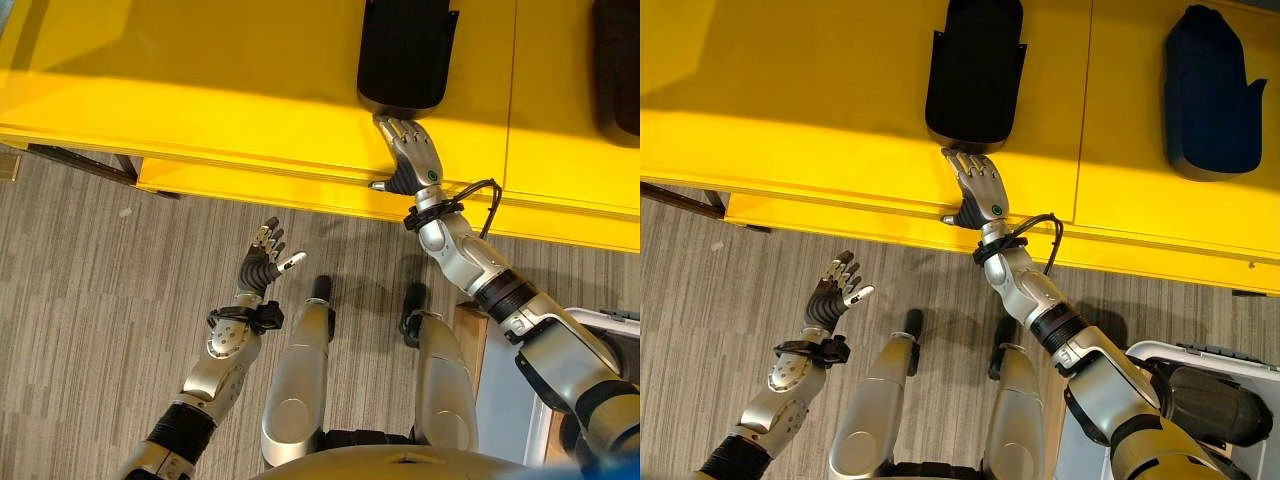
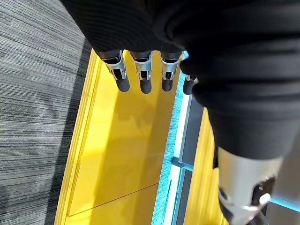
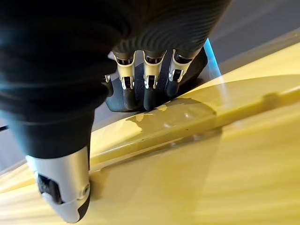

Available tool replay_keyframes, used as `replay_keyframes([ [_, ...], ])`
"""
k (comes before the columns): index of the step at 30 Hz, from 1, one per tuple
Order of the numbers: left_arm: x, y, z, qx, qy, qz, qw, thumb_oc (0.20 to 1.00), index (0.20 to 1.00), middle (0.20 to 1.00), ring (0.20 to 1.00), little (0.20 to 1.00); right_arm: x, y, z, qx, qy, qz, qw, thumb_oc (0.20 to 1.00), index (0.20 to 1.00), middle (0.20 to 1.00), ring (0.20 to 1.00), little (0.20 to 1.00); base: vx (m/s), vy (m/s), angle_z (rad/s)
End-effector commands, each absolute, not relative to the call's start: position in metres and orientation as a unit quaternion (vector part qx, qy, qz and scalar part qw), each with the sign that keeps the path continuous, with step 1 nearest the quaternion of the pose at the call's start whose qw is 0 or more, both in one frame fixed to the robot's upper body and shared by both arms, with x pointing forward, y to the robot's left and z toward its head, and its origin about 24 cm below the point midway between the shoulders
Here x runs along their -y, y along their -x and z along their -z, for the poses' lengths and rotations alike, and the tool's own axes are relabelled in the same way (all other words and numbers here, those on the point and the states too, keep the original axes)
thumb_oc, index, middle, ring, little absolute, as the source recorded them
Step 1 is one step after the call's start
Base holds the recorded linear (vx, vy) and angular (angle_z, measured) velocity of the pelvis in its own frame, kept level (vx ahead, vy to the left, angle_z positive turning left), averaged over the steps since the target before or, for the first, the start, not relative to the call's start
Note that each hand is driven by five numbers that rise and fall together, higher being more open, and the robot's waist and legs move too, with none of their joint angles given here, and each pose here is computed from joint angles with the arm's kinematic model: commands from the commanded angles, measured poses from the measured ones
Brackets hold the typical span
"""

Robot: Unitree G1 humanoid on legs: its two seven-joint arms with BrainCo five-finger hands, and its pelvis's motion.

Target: Move parts from the plastic box to the shelf.

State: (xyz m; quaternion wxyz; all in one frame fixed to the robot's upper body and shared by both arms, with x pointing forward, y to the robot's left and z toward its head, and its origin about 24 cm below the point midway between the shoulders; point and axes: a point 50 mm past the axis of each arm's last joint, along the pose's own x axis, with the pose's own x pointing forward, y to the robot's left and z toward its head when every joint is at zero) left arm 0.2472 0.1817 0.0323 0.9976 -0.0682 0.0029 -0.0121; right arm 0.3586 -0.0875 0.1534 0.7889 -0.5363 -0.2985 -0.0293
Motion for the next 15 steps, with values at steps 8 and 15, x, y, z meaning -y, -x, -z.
replay_keyframes([
  [8, -0.1891, -0.2387, -0.0429, 0.029, 0.067, 0.022, 0.997, 1.0, 1.0, 1.0, 1.0, 1.0, 0.0946, -0.3713, -0.1997, 0.34, 0.511, 0.097, 0.784, 1.0, 1.0, 1.0, 1.0, 1.0, 0.0, 0.0, 0.0],
  [15, -0.1899, -0.2382, -0.0408, 0.024, 0.066, 0.021, 0.997, 1.0, 1.0, 1.0, 1.0, 1.0, 0.0942, -0.3677, -0.1923, 0.337, 0.51, 0.083, 0.787, 1.0, 1.0, 1.0, 1.0, 1.0, 0.0, 0.0, 0.0],
])
